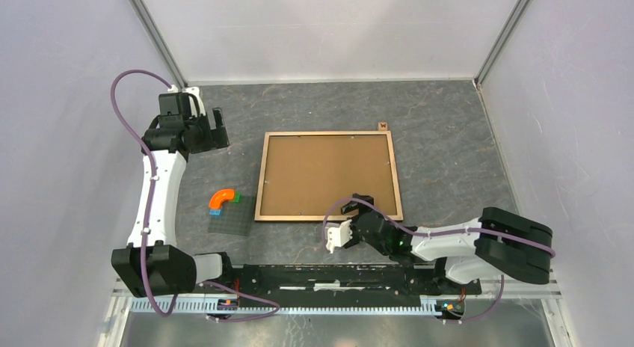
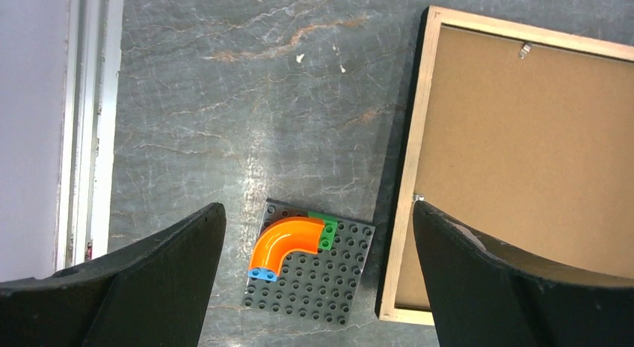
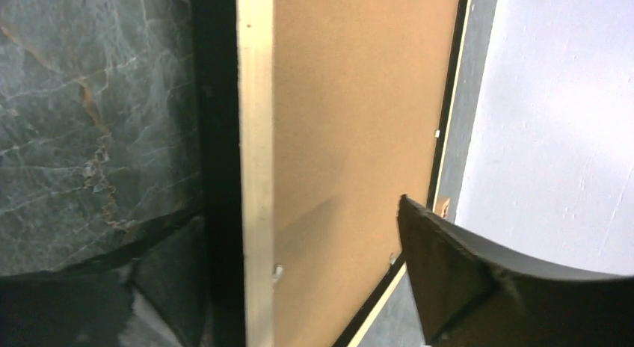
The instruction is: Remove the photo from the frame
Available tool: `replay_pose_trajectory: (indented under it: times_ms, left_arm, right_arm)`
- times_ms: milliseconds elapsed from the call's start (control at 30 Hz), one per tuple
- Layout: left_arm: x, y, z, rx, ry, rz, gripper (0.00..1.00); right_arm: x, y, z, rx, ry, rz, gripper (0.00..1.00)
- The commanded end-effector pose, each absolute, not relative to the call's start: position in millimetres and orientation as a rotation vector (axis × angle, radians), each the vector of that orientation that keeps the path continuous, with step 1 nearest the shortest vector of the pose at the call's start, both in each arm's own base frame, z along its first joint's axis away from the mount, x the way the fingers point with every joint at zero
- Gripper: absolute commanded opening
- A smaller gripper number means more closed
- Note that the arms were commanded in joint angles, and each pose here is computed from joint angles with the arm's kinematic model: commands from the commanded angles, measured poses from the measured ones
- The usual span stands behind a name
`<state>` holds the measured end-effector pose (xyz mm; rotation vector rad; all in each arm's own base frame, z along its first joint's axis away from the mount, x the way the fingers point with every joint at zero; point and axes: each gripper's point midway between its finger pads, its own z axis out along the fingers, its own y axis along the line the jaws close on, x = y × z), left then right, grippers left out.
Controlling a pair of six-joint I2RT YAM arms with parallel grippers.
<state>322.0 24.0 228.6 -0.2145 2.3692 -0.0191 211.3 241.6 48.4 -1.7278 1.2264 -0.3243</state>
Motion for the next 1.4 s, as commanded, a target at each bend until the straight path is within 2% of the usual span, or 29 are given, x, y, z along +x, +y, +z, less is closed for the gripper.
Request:
replay_pose_trajectory:
  times_ms: [0, 200, 367, 533, 700, 833, 1067, 1367]
  left_arm:
    - [326, 18, 236, -0.12, 2.336, -0.056, 1.0]
    - [326, 6, 233, 0.002, 2.347, -0.123, 1.0]
    - [319, -15, 226, 0.22, 2.385, -0.248, 1.0]
    - [290, -40, 203, 0.51, 2.431, -0.352, 1.0]
    - [268, -60, 180, 0.694, 2.459, -0.37, 1.0]
    - [266, -73, 174, 0.786, 2.462, -0.352, 1.0]
    - [279, -82, 176, 0.799, 2.461, -0.356, 1.0]
    - [279, -92, 169, 0.76, 2.484, -0.388, 1.0]
  right_arm:
    - [195, 249, 47, -1.826, 1.284, -0.192, 0.98]
    - [169, 264, 71, -1.951, 1.329, 0.11, 0.98]
    - [182, 244, 94, -1.966, 1.475, 0.261, 0.98]
    - [184, 184, 108, -1.964, 1.662, 0.335, 0.98]
    - [179, 91, 79, -2.057, 1.787, 0.192, 0.97]
    - [159, 51, 64, -2.154, 1.855, 0.251, 0.92]
    - [138, 53, 46, -2.21, 1.825, 0.371, 0.82]
    - [139, 63, 17, -2.238, 1.827, 0.397, 0.67]
